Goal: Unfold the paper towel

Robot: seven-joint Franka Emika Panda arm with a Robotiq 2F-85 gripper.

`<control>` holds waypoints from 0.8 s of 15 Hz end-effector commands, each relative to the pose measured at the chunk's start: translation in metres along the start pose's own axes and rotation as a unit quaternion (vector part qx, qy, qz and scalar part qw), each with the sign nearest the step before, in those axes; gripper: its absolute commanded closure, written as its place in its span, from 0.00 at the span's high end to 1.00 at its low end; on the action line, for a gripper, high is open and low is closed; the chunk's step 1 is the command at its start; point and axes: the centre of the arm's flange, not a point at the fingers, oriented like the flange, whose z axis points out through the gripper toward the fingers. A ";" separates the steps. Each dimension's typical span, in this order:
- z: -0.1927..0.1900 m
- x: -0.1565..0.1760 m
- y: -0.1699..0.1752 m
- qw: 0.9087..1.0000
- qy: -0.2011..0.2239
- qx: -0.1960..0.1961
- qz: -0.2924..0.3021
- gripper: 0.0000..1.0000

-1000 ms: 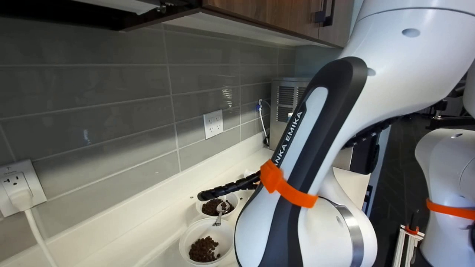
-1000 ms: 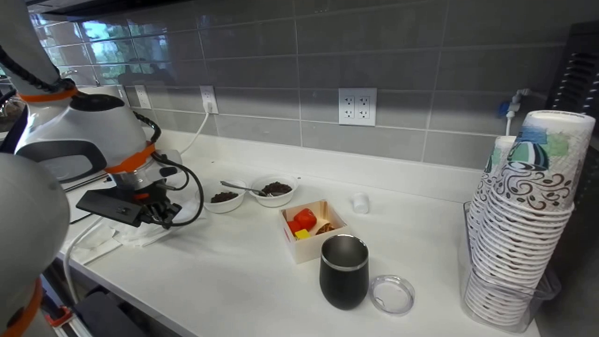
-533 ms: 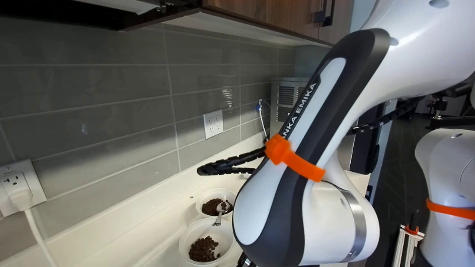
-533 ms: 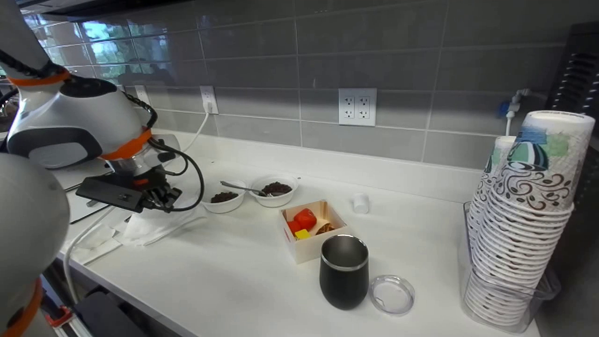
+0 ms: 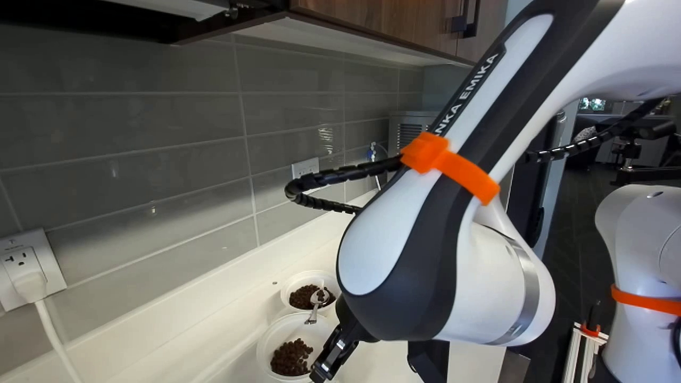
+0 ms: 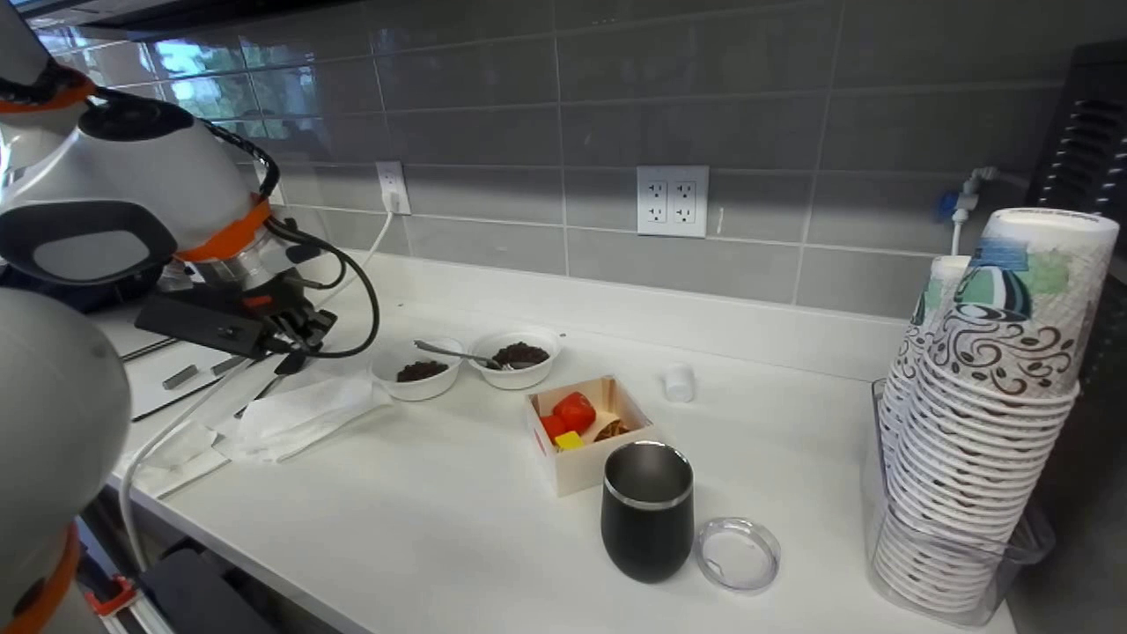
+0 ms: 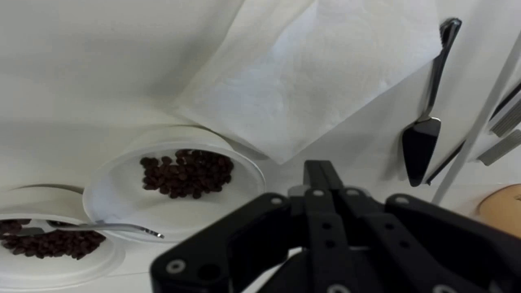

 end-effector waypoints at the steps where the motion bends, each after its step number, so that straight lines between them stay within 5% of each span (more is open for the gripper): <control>1: -0.040 0.012 -0.013 0.999 0.023 -0.003 -0.027 0.00; 3: -0.037 0.011 -0.016 0.999 0.019 -0.001 -0.032 0.00; 4: -0.033 0.010 -0.016 0.999 0.012 -0.001 -0.034 0.26; 5: -0.029 0.008 -0.016 0.999 0.006 0.000 -0.033 0.27; 12: -0.008 -0.017 -0.005 1.000 -0.026 -0.011 -0.005 0.78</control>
